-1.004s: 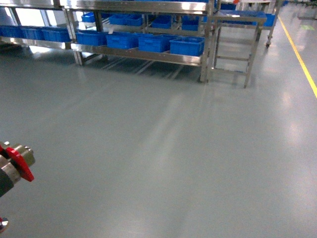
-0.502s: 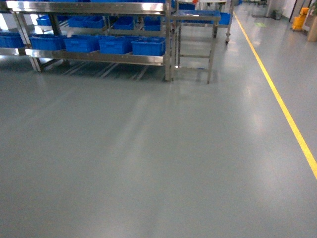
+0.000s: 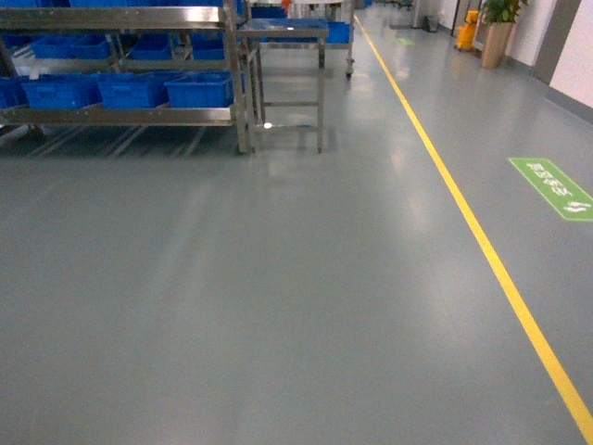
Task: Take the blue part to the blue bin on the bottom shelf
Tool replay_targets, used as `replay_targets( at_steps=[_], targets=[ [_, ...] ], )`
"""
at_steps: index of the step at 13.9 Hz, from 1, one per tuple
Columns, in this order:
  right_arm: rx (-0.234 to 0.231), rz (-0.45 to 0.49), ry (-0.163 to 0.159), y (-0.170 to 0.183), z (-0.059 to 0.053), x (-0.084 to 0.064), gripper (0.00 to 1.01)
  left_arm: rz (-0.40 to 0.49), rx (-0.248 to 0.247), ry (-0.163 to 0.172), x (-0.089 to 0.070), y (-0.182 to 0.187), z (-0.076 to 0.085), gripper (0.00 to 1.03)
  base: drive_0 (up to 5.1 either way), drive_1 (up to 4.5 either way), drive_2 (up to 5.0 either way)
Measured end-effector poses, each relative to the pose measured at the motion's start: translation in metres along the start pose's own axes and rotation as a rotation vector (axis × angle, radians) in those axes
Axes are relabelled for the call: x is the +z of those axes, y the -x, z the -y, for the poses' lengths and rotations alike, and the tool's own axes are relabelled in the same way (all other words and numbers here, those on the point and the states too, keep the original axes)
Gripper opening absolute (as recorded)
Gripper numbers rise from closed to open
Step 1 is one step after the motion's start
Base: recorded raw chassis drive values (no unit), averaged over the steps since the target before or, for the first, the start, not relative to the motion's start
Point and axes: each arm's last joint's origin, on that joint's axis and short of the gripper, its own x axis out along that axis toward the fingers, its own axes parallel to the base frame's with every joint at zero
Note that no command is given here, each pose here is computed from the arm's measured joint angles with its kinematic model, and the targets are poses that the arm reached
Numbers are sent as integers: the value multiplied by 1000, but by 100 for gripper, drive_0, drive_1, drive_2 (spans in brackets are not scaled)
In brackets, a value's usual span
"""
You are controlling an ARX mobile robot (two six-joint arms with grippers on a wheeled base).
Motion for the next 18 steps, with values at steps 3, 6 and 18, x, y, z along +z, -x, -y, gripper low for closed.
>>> replay_targets(
  at_steps=[3, 6, 18],
  targets=[
    [1, 5, 0, 0, 0, 1, 98, 2, 0, 3, 0, 0, 0, 44, 2, 291, -286],
    [1, 3, 0, 0, 0, 0, 98, 3, 1, 5, 0, 0, 0, 44, 4, 436, -428],
    [1, 0, 0, 0, 0, 0, 98, 0, 1, 2, 0, 0, 0, 44, 9, 441, -422]
  ],
)
